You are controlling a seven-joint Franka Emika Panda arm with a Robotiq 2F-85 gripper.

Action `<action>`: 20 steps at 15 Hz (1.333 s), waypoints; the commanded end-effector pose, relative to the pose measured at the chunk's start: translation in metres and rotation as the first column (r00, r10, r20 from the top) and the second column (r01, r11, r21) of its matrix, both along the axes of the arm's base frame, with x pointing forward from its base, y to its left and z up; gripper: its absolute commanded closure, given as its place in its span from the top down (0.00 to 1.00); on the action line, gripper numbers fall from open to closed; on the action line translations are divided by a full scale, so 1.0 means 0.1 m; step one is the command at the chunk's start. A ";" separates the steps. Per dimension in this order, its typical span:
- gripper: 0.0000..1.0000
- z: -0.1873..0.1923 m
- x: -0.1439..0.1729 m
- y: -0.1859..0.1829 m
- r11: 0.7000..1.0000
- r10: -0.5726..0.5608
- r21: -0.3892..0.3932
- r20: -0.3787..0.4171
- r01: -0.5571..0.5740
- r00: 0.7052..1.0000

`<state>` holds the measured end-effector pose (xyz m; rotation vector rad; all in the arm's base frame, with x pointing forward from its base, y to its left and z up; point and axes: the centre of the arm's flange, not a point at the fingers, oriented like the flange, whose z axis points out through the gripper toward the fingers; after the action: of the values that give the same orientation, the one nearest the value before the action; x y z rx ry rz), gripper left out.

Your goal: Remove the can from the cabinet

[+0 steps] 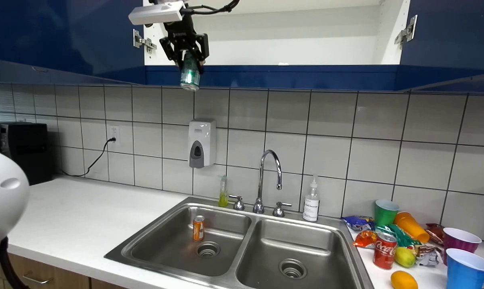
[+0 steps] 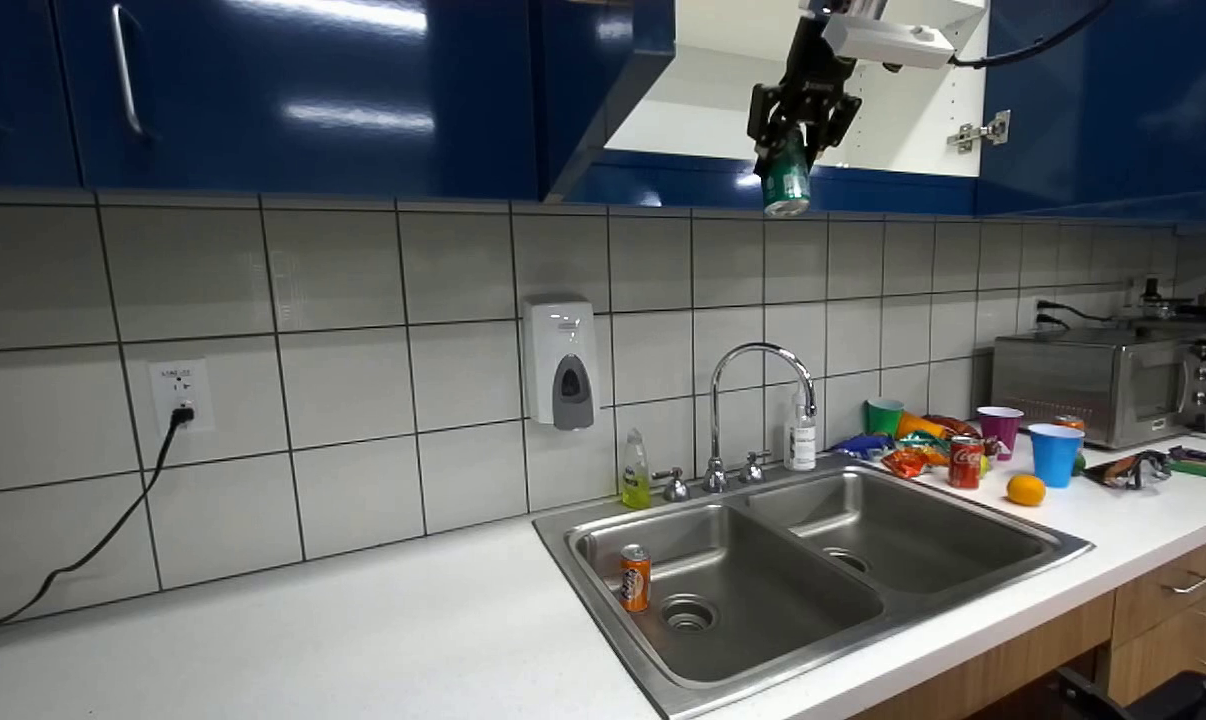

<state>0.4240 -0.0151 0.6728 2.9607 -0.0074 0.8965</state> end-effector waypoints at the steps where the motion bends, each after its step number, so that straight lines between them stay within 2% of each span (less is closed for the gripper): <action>1: 0.38 -0.20 -0.02 0.03 1.000 0.018 0.001 0.021 -0.018 1.000; 20: 0.38 -1.33 -0.08 0.10 0.999 0.048 0.002 -0.036 -0.048 0.998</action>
<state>0.4211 -0.0071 0.5505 2.9986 0.0281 0.8062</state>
